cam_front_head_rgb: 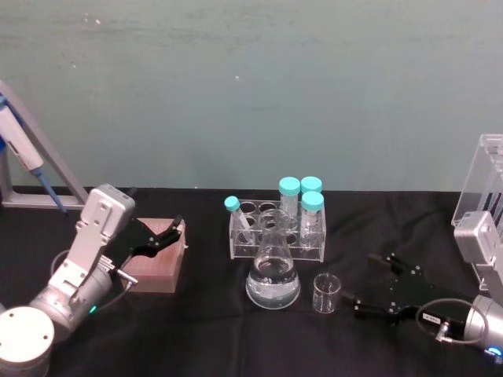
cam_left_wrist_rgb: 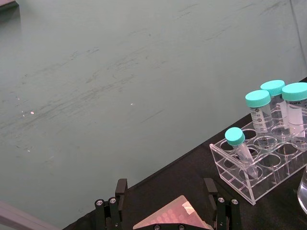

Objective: Place the experimental apparatus aside using one hand.

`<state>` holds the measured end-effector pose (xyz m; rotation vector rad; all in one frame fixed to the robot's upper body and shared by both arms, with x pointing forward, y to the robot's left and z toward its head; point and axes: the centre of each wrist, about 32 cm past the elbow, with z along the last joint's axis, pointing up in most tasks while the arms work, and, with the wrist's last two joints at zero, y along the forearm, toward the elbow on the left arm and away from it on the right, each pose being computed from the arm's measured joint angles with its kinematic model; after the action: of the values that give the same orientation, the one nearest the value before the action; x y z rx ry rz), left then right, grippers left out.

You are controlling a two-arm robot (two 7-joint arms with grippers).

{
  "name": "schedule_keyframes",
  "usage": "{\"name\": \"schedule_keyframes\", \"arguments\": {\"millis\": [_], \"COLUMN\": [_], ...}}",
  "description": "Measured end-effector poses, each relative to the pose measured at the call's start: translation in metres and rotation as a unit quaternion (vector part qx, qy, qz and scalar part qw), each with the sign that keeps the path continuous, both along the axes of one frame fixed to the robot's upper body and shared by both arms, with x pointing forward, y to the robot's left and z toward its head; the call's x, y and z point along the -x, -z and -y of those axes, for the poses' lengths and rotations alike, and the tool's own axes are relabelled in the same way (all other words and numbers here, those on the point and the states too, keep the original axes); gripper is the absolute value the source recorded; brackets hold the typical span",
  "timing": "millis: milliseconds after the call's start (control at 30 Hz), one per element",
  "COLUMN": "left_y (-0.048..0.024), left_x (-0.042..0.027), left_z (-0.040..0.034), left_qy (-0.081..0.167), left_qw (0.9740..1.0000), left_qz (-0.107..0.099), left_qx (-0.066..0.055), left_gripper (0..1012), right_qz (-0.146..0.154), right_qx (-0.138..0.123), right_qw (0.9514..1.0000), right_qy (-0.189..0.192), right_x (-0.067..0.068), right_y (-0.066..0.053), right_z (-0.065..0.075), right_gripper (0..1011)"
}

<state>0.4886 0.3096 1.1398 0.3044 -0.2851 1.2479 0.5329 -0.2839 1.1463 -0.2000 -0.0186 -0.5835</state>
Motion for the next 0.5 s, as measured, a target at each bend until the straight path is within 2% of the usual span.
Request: {"name": "schedule_keyframes", "arguments": {"millis": [500], "left_y": [0.0], "left_x": [0.0], "left_z": [0.0], "left_qy": [0.0], "left_qw": [1.0], "left_qz": [0.0], "left_qx": [0.0], "left_gripper": [1000], "right_qz": [0.002], "right_qx": [0.009], "right_qw": [0.9997], "right_qy": [-0.022], "right_x": [-0.0068], "right_y": [0.0021], "right_z": [-0.0045], "right_gripper": [1003]}}
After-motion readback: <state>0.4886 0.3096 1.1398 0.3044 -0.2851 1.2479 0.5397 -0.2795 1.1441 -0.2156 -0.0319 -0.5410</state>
